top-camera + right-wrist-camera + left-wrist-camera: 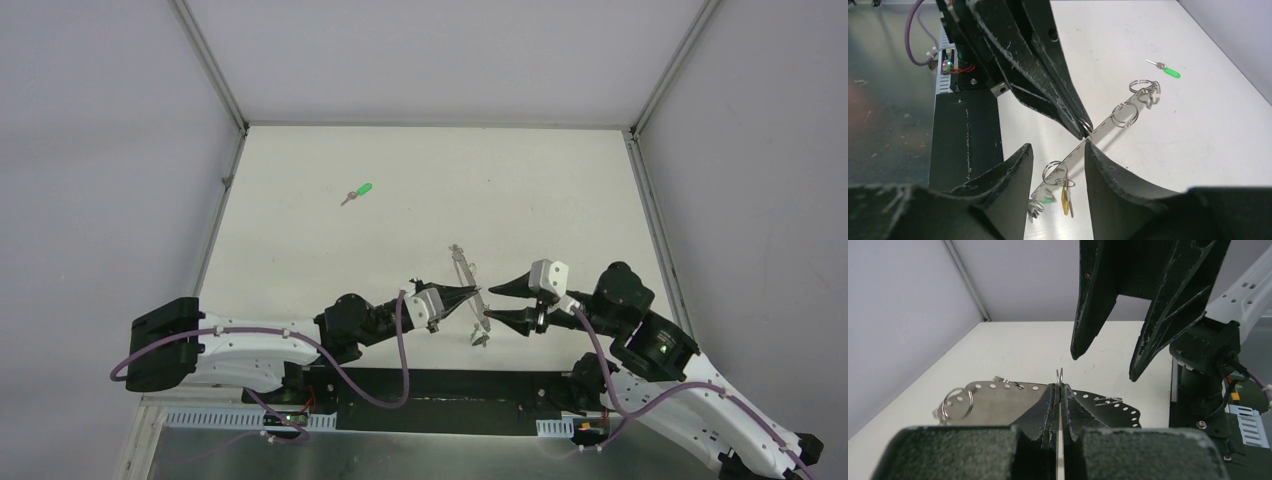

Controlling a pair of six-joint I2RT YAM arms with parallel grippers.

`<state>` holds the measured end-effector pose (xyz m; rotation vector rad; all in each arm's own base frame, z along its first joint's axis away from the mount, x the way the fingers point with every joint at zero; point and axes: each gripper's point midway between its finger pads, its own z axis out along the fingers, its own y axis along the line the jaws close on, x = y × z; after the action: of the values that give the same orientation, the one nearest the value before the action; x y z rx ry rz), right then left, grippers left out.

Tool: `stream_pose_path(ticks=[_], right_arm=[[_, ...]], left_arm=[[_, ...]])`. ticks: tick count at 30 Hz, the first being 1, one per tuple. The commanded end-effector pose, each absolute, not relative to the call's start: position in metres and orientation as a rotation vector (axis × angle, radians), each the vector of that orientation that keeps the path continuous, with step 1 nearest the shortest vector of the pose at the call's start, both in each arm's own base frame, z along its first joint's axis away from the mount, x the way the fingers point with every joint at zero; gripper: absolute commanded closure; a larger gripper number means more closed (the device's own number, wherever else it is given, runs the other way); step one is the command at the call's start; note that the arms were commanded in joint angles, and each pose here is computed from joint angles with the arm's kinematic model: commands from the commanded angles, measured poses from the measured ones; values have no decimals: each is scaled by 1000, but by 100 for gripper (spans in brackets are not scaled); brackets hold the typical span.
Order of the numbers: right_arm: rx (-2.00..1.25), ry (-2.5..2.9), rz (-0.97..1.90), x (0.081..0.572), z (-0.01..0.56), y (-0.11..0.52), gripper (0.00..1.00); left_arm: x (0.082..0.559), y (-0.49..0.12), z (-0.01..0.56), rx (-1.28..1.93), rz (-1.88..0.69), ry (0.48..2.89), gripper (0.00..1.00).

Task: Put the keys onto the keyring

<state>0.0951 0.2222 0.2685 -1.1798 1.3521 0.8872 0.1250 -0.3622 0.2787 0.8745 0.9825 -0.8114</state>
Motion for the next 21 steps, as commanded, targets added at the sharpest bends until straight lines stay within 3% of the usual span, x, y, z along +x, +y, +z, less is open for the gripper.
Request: stream_pose_path(ticks=[1, 8, 16, 19, 21], right_arm=[[-1320, 1172, 880, 81, 282, 226, 56], [-1325, 1132, 868, 82, 286, 229, 58], [-1356, 1144, 891, 82, 279, 235, 69], [-1363, 1166, 884, 85, 271, 236, 75], [-1363, 1177, 877, 87, 268, 236, 86]], left_arm=[[101, -357, 309, 903, -873, 808, 100], [90, -361, 305, 955, -902, 772, 100], [87, -363, 307, 947, -925, 755, 100], [87, -363, 309, 945, -928, 749, 100], [86, -363, 310, 946, -930, 744, 100]])
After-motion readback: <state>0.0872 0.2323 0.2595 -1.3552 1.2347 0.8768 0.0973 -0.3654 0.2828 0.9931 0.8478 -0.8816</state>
